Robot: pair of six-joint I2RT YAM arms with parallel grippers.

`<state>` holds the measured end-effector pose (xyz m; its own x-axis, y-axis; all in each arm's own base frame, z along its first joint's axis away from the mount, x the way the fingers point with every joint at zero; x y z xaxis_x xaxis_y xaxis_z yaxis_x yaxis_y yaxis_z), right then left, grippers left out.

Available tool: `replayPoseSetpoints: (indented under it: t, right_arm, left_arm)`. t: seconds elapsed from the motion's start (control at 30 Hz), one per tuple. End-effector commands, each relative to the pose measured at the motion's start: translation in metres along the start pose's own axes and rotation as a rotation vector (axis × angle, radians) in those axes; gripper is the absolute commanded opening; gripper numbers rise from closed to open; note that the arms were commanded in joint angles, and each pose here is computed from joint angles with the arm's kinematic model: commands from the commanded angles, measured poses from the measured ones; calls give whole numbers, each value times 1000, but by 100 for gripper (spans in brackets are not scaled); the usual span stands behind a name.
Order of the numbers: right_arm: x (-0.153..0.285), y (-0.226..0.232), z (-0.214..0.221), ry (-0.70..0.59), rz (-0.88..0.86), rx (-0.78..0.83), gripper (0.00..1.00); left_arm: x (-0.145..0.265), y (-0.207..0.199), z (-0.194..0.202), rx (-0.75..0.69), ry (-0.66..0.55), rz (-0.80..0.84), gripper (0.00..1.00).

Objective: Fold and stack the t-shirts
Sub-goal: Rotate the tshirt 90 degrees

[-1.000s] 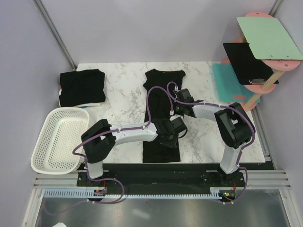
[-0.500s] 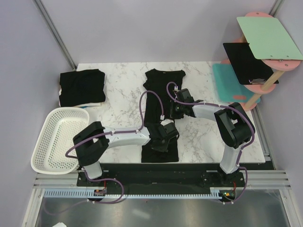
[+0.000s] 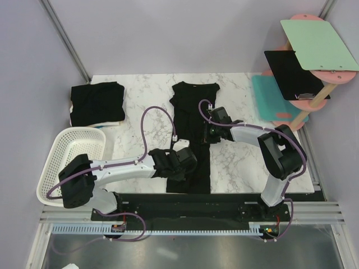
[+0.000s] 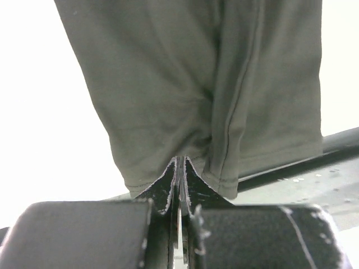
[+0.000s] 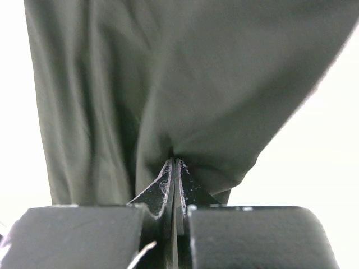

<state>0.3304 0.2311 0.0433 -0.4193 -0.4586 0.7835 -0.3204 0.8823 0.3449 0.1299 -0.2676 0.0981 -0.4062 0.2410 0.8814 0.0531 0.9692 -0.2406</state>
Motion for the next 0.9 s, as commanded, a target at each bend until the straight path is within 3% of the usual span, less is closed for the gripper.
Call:
replayPoseSetpoints:
  t: [0.0, 0.43, 0.87]
  right_arm:
    - [38, -6, 16, 24, 65, 34, 0]
    - [55, 16, 22, 23, -10, 29, 0]
    - [34, 52, 19, 56, -56, 75, 0]
  left_arm:
    - [-3, 15, -4, 42, -46, -64, 2]
    - [-20, 30, -28, 95, -62, -103, 2]
    - [-60, 52, -14, 104, 41, -162, 2]
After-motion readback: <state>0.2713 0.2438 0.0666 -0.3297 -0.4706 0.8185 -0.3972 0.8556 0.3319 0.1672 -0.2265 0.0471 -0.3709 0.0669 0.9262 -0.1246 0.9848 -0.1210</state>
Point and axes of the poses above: each gripper's point midway between its finger pads, its own x axis back along the fingers, its own y axis along the line the jaws close on, z = x × y, the point moved 3 cm from there along x, back along the fingers, and after that the axes turned 13 degrees about x, right-handed, at the moved point
